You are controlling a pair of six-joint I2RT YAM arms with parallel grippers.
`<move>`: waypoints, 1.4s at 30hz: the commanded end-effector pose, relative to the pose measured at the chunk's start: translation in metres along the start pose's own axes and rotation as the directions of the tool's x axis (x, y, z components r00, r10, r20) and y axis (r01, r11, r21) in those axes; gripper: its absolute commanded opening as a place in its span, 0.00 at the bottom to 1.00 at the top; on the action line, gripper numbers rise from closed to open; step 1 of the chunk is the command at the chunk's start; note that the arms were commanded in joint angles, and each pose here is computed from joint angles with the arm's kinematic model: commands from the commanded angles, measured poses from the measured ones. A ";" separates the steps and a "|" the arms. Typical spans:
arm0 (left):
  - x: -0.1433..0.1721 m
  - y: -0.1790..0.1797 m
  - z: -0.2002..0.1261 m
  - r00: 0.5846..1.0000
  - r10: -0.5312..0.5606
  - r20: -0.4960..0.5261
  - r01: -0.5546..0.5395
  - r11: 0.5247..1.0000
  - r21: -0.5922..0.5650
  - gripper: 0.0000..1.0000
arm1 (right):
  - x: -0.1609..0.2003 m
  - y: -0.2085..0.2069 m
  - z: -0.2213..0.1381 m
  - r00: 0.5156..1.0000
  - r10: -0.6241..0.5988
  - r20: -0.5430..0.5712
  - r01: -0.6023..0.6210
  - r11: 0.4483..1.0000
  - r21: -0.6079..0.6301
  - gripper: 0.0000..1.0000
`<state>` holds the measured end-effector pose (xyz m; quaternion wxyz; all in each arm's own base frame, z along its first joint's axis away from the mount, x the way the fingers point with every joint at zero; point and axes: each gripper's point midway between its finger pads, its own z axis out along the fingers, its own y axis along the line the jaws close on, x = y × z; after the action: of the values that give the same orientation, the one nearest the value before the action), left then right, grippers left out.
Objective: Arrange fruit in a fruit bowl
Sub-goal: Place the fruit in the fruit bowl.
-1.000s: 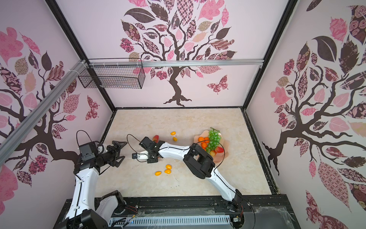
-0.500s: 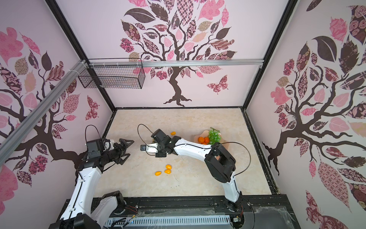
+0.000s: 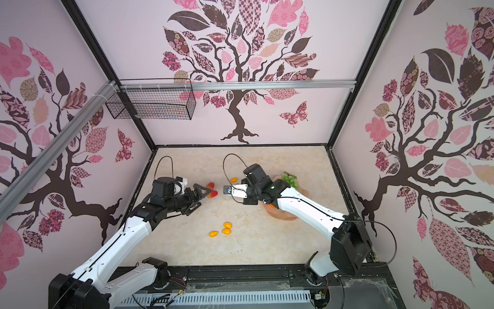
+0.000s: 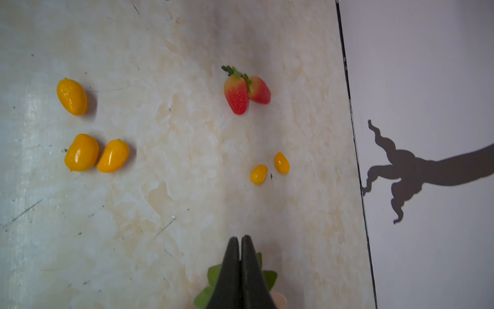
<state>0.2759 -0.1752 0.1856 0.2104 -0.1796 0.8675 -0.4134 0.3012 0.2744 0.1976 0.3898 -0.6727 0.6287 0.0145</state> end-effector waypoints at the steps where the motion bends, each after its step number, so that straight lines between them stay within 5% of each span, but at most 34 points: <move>1: -0.008 -0.033 0.007 0.997 0.057 0.045 -0.059 0.997 0.045 0.98 | 0.028 0.007 -0.027 0.999 -0.005 -0.036 0.005 1.000 -0.021 0.00; 15: 0.036 -0.085 0.062 0.975 0.192 -0.109 -0.180 0.978 0.109 0.98 | 0.134 -0.006 -0.037 0.954 0.059 -0.295 -0.045 0.997 0.055 0.00; 29: 0.088 -0.119 0.100 0.886 0.356 -0.298 -0.314 0.932 0.180 0.98 | 0.186 -0.029 -0.035 0.944 0.214 -0.251 -0.144 0.952 0.270 0.00; 42: 0.100 -0.140 0.110 0.845 0.418 -0.333 -0.378 0.908 0.181 0.98 | 0.211 -0.039 -0.035 0.926 0.298 -0.230 -0.194 0.901 0.388 0.00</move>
<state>0.2656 -0.3715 0.1930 0.1160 0.0742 0.8925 -0.4296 0.3512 0.0742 0.1149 0.3698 -0.5229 0.7544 -0.1439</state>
